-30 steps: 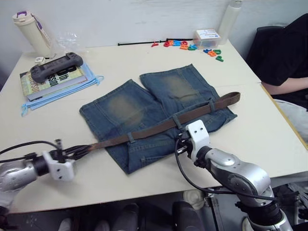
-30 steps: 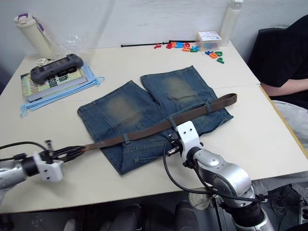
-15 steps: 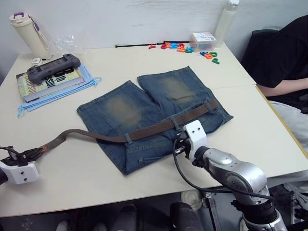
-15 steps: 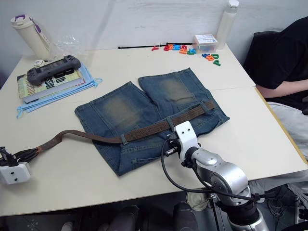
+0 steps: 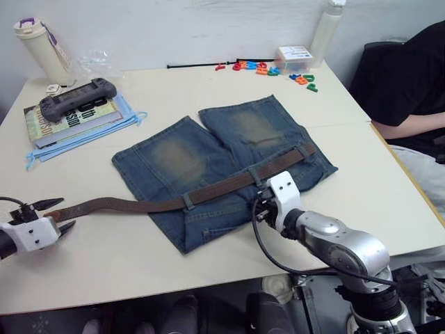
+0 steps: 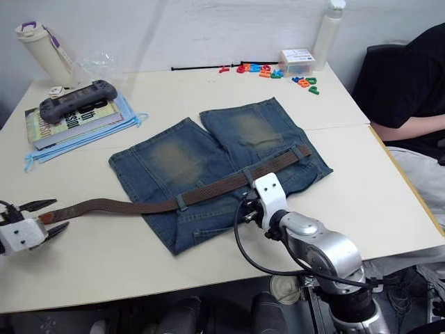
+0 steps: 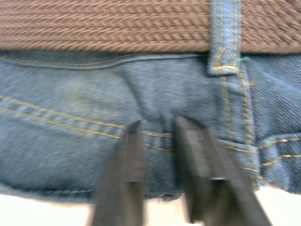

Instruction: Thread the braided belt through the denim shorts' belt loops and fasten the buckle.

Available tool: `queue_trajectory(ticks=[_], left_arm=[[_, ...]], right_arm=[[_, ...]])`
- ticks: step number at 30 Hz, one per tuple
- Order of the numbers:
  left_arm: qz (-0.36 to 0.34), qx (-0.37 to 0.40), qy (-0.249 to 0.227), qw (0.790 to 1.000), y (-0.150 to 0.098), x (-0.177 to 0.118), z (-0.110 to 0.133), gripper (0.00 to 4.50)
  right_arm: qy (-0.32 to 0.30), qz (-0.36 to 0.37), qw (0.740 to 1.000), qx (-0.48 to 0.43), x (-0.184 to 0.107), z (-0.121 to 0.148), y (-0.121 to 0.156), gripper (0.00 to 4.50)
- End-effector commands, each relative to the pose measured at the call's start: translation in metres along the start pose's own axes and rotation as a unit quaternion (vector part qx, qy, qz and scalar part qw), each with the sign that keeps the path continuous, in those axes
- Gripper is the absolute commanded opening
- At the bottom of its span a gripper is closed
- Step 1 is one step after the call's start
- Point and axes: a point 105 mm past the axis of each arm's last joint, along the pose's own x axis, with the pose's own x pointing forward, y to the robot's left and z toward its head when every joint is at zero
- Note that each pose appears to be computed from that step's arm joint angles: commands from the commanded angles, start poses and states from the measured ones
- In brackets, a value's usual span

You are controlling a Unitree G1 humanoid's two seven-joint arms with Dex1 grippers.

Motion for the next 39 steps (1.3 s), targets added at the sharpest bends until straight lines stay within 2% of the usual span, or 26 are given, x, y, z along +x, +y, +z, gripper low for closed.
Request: queue_trajectory(ticks=[1, 3, 5, 8, 12, 15, 18, 20, 24, 27, 29, 35, 38, 39], left_arm=[[-0.113, -0.145, -0.064, 0.981, 0.010, -0.010, 0.037, 3.32], [-0.147, -0.204, -0.098, 0.963, 0.016, -0.012, 0.061, 3.32], [-0.163, -0.240, -0.128, 0.948, 0.021, -0.012, 0.082, 3.32], [-0.200, -0.338, -0.207, 0.896, 0.022, -0.001, 0.130, 3.32], [-0.211, -0.416, -0.258, 0.846, 0.015, 0.027, 0.165, 3.32], [-0.208, -0.469, -0.271, 0.814, 0.003, 0.058, 0.185, 3.32], [-0.217, -0.491, -0.260, 0.803, -0.012, 0.078, 0.193, 3.32], [-0.241, -0.503, -0.243, 0.794, -0.032, 0.093, 0.198, 3.32], [-0.270, -0.493, -0.207, 0.801, -0.060, 0.113, 0.198, 3.32], [-0.287, -0.501, -0.203, 0.791, -0.072, 0.126, 0.206, 3.32], [-0.297, -0.508, -0.206, 0.782, -0.079, 0.133, 0.214, 3.32], [-0.309, -0.508, -0.208, 0.777, -0.092, 0.144, 0.231, 3.32], [-0.312, -0.503, -0.211, 0.778, -0.094, 0.144, 0.233, 2.51], [-0.312, -0.502, -0.214, 0.777, -0.094, 0.143, 0.234, 2.11]], right_arm=[[0.004, -0.004, 1.000, -0.017, -0.019, 0.007, -0.018, 2.69], [-0.004, 0.018, 0.999, -0.026, -0.029, 0.018, -0.020, 3.70], [-0.009, 0.033, 0.999, -0.034, -0.036, 0.026, -0.023, 4.48], [-0.022, 0.030, 0.999, -0.038, -0.047, 0.046, -0.042, 4.48], [-0.030, 0.004, 0.998, -0.048, -0.046, 0.065, -0.063, 4.48], [-0.017, -0.050, 0.997, -0.049, -0.040, 0.063, -0.091, 4.48], [-0.002, -0.095, 0.994, -0.051, -0.038, 0.057, -0.116, 4.48], [-0.009, -0.122, 0.992, -0.038, -0.035, 0.061, -0.136, 4.48], [-0.030, -0.146, 0.989, -0.010, -0.028, 0.073, -0.163, 4.48], [-0.037, -0.161, 0.986, -0.008, -0.020, 0.082, -0.181, 4.48], [-0.036, -0.159, 0.987, -0.006, -0.012, 0.084, -0.187, 4.48], [-0.012, -0.133, 0.991, 0.011, 0.008, 0.070, -0.191, 4.48], [-0.009, -0.121, 0.992, 0.018, 0.012, 0.067, -0.190, 3.64], [-0.007, -0.119, 0.993, 0.015, 0.012, 0.066, -0.190, 3.18]])
